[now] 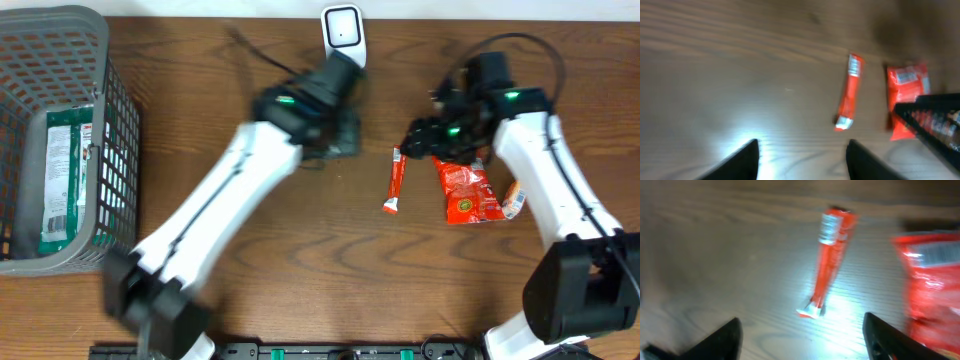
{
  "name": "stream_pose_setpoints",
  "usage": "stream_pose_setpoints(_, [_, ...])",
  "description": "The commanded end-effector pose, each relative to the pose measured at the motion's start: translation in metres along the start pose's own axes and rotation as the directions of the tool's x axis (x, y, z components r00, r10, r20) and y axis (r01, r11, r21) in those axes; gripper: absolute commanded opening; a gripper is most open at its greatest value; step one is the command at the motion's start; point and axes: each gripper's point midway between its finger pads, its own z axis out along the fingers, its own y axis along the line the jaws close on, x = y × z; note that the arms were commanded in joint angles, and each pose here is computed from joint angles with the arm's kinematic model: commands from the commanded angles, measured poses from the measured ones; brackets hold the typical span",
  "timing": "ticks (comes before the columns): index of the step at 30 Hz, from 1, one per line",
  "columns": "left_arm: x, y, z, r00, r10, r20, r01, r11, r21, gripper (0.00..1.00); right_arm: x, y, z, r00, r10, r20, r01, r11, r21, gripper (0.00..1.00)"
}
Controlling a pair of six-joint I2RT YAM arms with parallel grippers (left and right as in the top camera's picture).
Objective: Scan the item barcode
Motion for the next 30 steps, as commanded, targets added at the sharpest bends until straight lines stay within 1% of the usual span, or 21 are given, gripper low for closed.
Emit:
stream_pose_setpoints(1, [-0.020, 0.059, -0.055, 0.990, -0.051, 0.131, 0.069, 0.987, -0.143, 0.35, 0.020, 0.019, 0.025, 1.000, 0.010, -0.024, -0.009, 0.999, 0.037, 0.43])
stream_pose_setpoints(2, [-0.019, 0.077, -0.067, 0.987, -0.071, 0.147, 0.098, 0.978, -0.182, 0.27, 0.022, 0.020, 0.031, 1.000, 0.011, -0.017, -0.010, 0.998, 0.059, 0.30])
stream_pose_setpoints(3, [-0.017, 0.094, -0.079, 0.983, -0.090, 0.161, 0.125, 0.967, -0.223, 0.23, 0.024, 0.019, 0.038, 1.000, 0.012, -0.008, -0.012, 0.996, 0.085, 0.21])
stream_pose_setpoints(4, [-0.016, 0.108, -0.089, 0.980, -0.098, 0.170, 0.140, 0.957, -0.254, 0.21, 0.026, 0.018, 0.044, 1.000, 0.013, 0.004, -0.013, 0.994, 0.109, 0.15])
stream_pose_setpoints(5, [-0.014, 0.124, -0.099, 0.976, -0.114, 0.183, 0.165, 0.941, -0.294, 0.21, 0.026, 0.017, 0.051, 1.000, 0.006, 0.022, -0.009, 0.991, 0.133, 0.12])
stream_pose_setpoints(6, [-0.013, 0.137, -0.107, 0.972, -0.129, 0.198, 0.189, 0.926, -0.327, 0.21, 0.026, 0.017, 0.057, 0.999, -0.010, 0.040, 0.004, 0.989, 0.147, 0.12])
stream_pose_setpoints(8, [-0.010, 0.163, -0.119, 0.962, -0.165, 0.215, 0.239, 0.892, -0.385, 0.20, 0.026, 0.018, 0.069, 0.997, -0.045, 0.070, 0.034, 0.987, 0.159, 0.12])
stream_pose_setpoints(12, [-0.001, 0.198, -0.126, 0.949, -0.245, 0.199, 0.310, 0.842, -0.442, 0.21, 0.031, 0.015, 0.091, 0.988, -0.095, 0.121, 0.073, 0.982, 0.176, 0.18])
stream_pose_setpoints(14, [0.001, 0.207, -0.127, 0.943, -0.269, 0.195, 0.330, 0.827, -0.455, 0.21, 0.034, 0.008, 0.098, 0.987, -0.088, 0.137, 0.060, 0.978, 0.197, 0.23])
stream_pose_setpoints(15, [0.002, 0.210, -0.127, 0.940, -0.279, 0.194, 0.338, 0.821, -0.459, 0.21, 0.036, 0.003, 0.100, 0.986, -0.080, 0.143, 0.049, 0.976, 0.210, 0.27])
stream_pose_setpoints(16, [0.004, 0.213, -0.126, 0.938, -0.290, 0.191, 0.346, 0.818, -0.460, 0.21, 0.038, -0.007, 0.102, 0.986, -0.072, 0.152, 0.033, 0.968, 0.249, 0.30])
stream_pose_setpoints(18, [0.005, 0.213, -0.125, 0.939, -0.290, 0.186, 0.344, 0.817, -0.464, 0.21, 0.037, -0.019, 0.100, 0.984, -0.051, 0.171, -0.002, 0.955, 0.295, 0.30])
stream_pose_setpoints(22, [0.008, 0.214, -0.122, 0.941, -0.291, 0.175, 0.340, 0.815, -0.470, 0.21, 0.038, -0.024, 0.099, 0.984, -0.051, 0.171, -0.006, 0.948, 0.318, 0.28])
stream_pose_setpoints(25, [0.009, 0.215, -0.121, 0.942, -0.292, 0.169, 0.337, 0.813, -0.474, 0.21, 0.037, -0.022, 0.097, 0.983, -0.051, 0.174, -0.006, 0.949, 0.315, 0.28])
stream_pose_setpoints(28, [0.009, 0.215, -0.121, 0.942, -0.291, 0.168, 0.336, 0.813, -0.475, 0.21, 0.030, -0.011, 0.084, 0.983, -0.046, 0.177, -0.006, 0.960, 0.280, 0.27])
stream_pose_setpoints(30, [0.009, 0.215, -0.121, 0.943, -0.289, 0.167, 0.333, 0.814, -0.475, 0.21, 0.022, 0.001, 0.068, 0.982, -0.057, 0.182, 0.012, 0.970, 0.242, 0.31])
